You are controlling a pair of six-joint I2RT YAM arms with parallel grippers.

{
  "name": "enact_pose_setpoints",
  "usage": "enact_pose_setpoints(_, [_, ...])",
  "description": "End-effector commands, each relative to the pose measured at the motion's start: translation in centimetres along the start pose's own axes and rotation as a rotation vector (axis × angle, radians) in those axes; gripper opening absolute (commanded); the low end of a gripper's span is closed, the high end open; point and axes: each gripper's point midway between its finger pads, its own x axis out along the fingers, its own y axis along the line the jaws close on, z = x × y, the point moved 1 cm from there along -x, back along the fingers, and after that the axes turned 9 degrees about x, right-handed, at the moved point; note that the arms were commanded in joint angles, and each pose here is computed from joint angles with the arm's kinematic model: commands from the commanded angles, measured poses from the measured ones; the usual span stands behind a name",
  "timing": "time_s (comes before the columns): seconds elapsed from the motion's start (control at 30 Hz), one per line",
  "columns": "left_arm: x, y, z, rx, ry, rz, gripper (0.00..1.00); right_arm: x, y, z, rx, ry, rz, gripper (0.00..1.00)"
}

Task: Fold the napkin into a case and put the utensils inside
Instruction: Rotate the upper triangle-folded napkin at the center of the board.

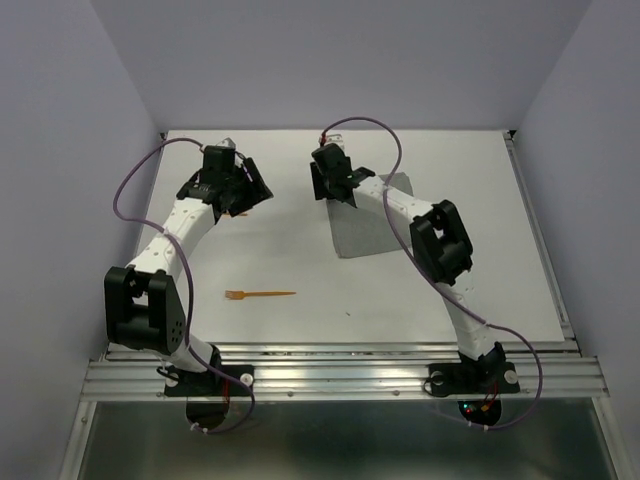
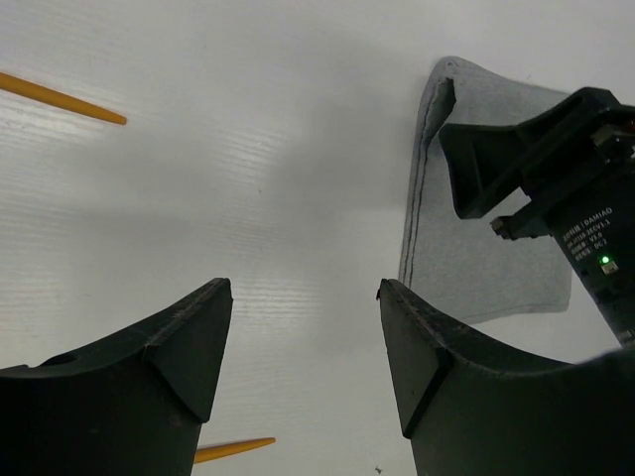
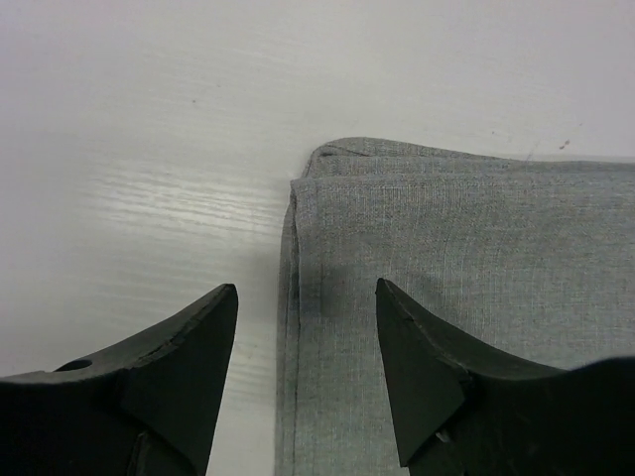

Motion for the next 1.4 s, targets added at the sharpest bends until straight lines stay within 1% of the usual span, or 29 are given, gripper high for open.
enact_pose_setpoints(0.0, [-0.7, 0.5, -0.5, 0.027, -0.002, 0.002, 0.71, 1.7, -1.0, -0.1, 0.02, 0.001, -0.084, 0.63])
enact_pose_setpoints(0.03, [-0.7, 0.6, -0.6, 0.028, 0.0, 0.004, 0.71, 1.9, -0.8, 0.1, 0.025, -0.005, -0.083, 0.62])
enact_pose_setpoints(0.1, [-0.7, 0.9, -0.8, 0.026, 0.003, 0.007, 0.71, 2.8, -0.5, -1.2, 0.008, 0.014, -0.096, 0.61])
enact_pose_setpoints(0.13, [-0.7, 1.0, -0.8, 0.027, 0.004, 0.008, 0.71, 2.9, -0.5, -0.9, 0.011, 0.008, -0.1, 0.6])
enact_pose_setpoints(0.27, [-0.8, 1.1, -0.6, 0.025, -0.004, 0.006, 0.71, 4.0, -0.6, -2.6, 0.004, 0.04, -0.108, 0.59])
enact_pose_setpoints(0.3, [-0.8, 1.1, -0.5, 0.024, -0.006, 0.003, 0.71, 4.3, -0.5, -2.8, 0.007, 0.043, -0.108, 0.57])
enact_pose_setpoints(0.37, [-0.8, 1.1, -0.6, 0.022, -0.003, 0.001, 0.71, 4.8, -0.7, -3.9, 0.008, 0.062, -0.113, 0.51])
enact_pose_setpoints(0.4, [-0.7, 1.1, -0.6, 0.022, -0.002, 0.0, 0.71, 5.0, -0.7, -4.4, 0.012, 0.071, -0.113, 0.42])
enact_pose_setpoints(0.47, [-0.6, 1.1, -0.8, 0.021, 0.002, 0.002, 0.71, 5.4, -0.6, -5.2, 0.012, 0.09, -0.101, 0.29])
enact_pose_setpoints(0.5, [-0.6, 1.2, -0.8, 0.021, 0.002, 0.002, 0.71, 5.4, -0.5, -5.6, 0.017, 0.102, -0.091, 0.13])
enact_pose_setpoints(0.57, [-0.5, 1.3, -1.1, 0.021, 0.007, 0.004, 0.71, 5.2, -0.3, -5.7, 0.024, 0.107, -0.076, 0.01])
enact_pose_setpoints(0.63, [-0.4, 1.3, -1.3, 0.02, 0.011, 0.003, 0.71, 4.9, 0.0, -5.9, 0.026, 0.121, -0.052, 0.01])
enact_pose_setpoints(0.7, [-0.2, 1.4, -1.6, 0.021, 0.017, -0.003, 0.71, 3.7, 1.4, -4.9, 0.038, 0.12, 0.034, 0.01])
enact_pose_setpoints(0.73, [-0.2, 1.3, -1.8, 0.023, 0.023, -0.012, 0.71, 3.3, 1.8, -6.0, 0.035, 0.159, 0.078, 0.01])
enact_pose_setpoints(0.77, [-0.1, 1.3, -2.1, 0.023, 0.033, -0.014, 0.72, 2.8, 2.3, -5.7, 0.043, 0.155, 0.116, 0.01])
enact_pose_setpoints(0.8, [-0.1, 1.3, -2.2, 0.025, 0.034, -0.021, 0.72, 1.5, 2.6, -4.3, 0.06, 0.142, 0.164, 0.01])
enact_pose_setpoints(0.83, [-0.1, 1.1, -2.2, 0.027, 0.034, -0.036, 0.72, 0.8, 3.2, -4.3, 0.061, 0.151, 0.211, 0.01])
enact_pose_setpoints(0.87, [0.0, 1.1, -2.6, 0.028, 0.043, -0.043, 0.72, 0.1, 3.5, -5.8, 0.059, 0.196, 0.266, 0.01])
enact_pose_setpoints(0.93, [0.1, 0.6, -2.9, 0.033, 0.048, -0.077, 0.74, -1.6, 4.3, -5.1, 0.064, 0.194, 0.333, 0.01])
enact_pose_setpoints(0.97, [0.2, 0.6, -3.3, 0.032, 0.057, -0.086, 0.75, -2.3, 4.6, -6.3, 0.061, 0.237, 0.381, 0.01])
enact_pose_setpoints(1.07, [0.5, -0.6, -4.5, 0.032, 0.082, -0.146, 0.79, -4.2, 5.1, -6.7, 0.072, 0.271, 0.452, 0.01])
enact_pose_setpoints(1.1, [0.7, -1.2, -4.8, 0.034, 0.089, -0.173, 0.8, -4.4, 4.8, -7.9, 0.078, 0.3, 0.452, 0.01])
enact_pose_setpoints(1.17, [1.1, -2.1, -6.0, 0.028, 0.119, -0.205, 0.83, -5.6, 5.2, -7.9, 0.089, 0.305, 0.501, 0.01])
enact_pose_setpoints(1.23, [1.4, -3.4, -6.6, 0.027, 0.129, -0.257, 0.85, -6.3, 5.0, -9.0, 0.103, 0.336, 0.519, 0.01])
enact_pose_setpoints(1.27, [1.8, -4.0, -7.5, 0.021, 0.153, -0.269, 0.87, -6.8, 5.2, -8.9, 0.107, 0.338, 0.546, 0.01])
enact_pose_setpoints(1.37, [2.9, -5.3, -8.3, -0.011, 0.159, -0.33, 0.89, -7.7, 5.4, -9.2, 0.12, 0.354, 0.578, 0.01])
